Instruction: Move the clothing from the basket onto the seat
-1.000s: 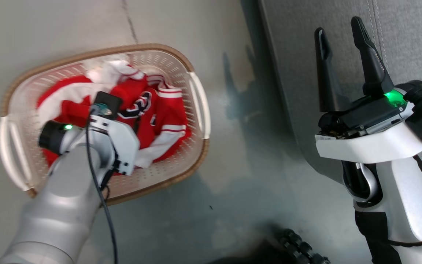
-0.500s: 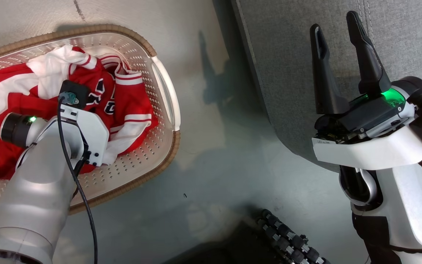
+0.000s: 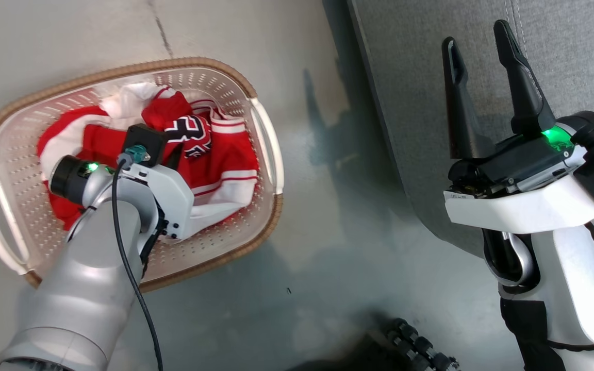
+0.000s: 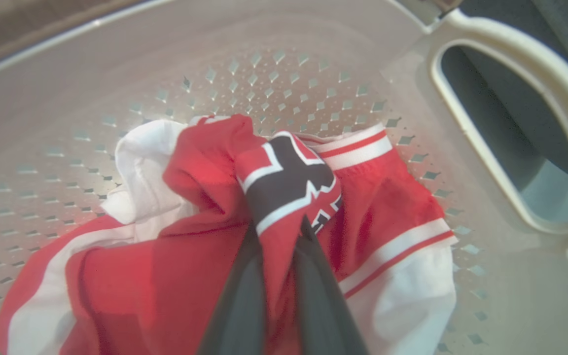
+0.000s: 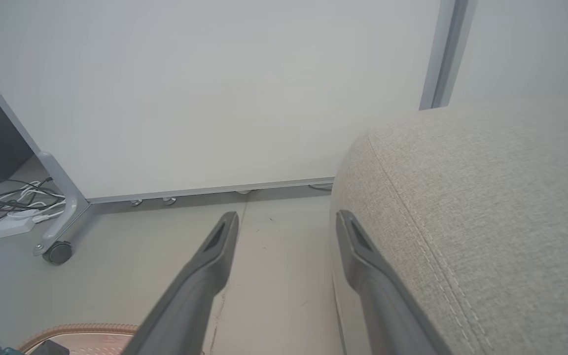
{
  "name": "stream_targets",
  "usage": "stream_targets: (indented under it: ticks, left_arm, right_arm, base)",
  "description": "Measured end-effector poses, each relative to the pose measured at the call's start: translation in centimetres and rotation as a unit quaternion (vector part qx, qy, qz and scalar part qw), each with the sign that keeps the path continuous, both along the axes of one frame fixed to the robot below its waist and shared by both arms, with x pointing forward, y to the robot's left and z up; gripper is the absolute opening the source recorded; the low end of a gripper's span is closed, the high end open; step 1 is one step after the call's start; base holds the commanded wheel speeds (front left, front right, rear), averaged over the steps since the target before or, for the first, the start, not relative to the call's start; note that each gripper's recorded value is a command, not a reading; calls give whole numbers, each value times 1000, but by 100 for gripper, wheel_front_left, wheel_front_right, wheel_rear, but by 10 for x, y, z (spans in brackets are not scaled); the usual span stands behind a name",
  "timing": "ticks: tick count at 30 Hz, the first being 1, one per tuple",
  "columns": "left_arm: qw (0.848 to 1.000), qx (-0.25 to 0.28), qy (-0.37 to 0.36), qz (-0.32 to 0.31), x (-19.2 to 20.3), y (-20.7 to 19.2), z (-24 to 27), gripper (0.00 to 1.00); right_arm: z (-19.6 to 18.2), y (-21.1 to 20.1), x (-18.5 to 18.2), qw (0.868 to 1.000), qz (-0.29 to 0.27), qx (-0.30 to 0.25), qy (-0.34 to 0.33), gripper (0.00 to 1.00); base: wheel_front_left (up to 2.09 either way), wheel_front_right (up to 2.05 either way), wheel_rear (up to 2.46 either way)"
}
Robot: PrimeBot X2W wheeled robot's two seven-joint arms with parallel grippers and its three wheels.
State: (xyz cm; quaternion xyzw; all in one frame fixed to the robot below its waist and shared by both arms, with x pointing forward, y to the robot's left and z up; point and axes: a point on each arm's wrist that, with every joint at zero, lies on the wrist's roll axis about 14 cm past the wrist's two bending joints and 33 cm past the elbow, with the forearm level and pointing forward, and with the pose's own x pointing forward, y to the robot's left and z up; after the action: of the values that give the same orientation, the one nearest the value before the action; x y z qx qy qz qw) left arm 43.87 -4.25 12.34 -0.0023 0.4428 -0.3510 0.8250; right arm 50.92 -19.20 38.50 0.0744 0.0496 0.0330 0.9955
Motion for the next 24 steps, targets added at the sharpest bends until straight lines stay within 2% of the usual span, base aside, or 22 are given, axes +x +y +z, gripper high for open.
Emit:
stream_targets:
  ticks: [13, 18, 24]
  left_arm:
    - [991, -54, -111, 47, 31, 15, 83, 0]
    - [980, -78, -166, 73, 47, 27, 124, 0]
    - [961, -111, -234, 101, 60, 37, 180, 0]
  right_arm:
    - [30, 9, -5, 1000, 4, -3, -31, 100]
    - [41, 15, -8, 999, 10, -2, -42, 100]
    - [56, 23, -11, 998, 16, 4, -58, 100]
  base:
    - [0, 0, 0]
    - [0, 0, 0]
    - [0, 0, 0]
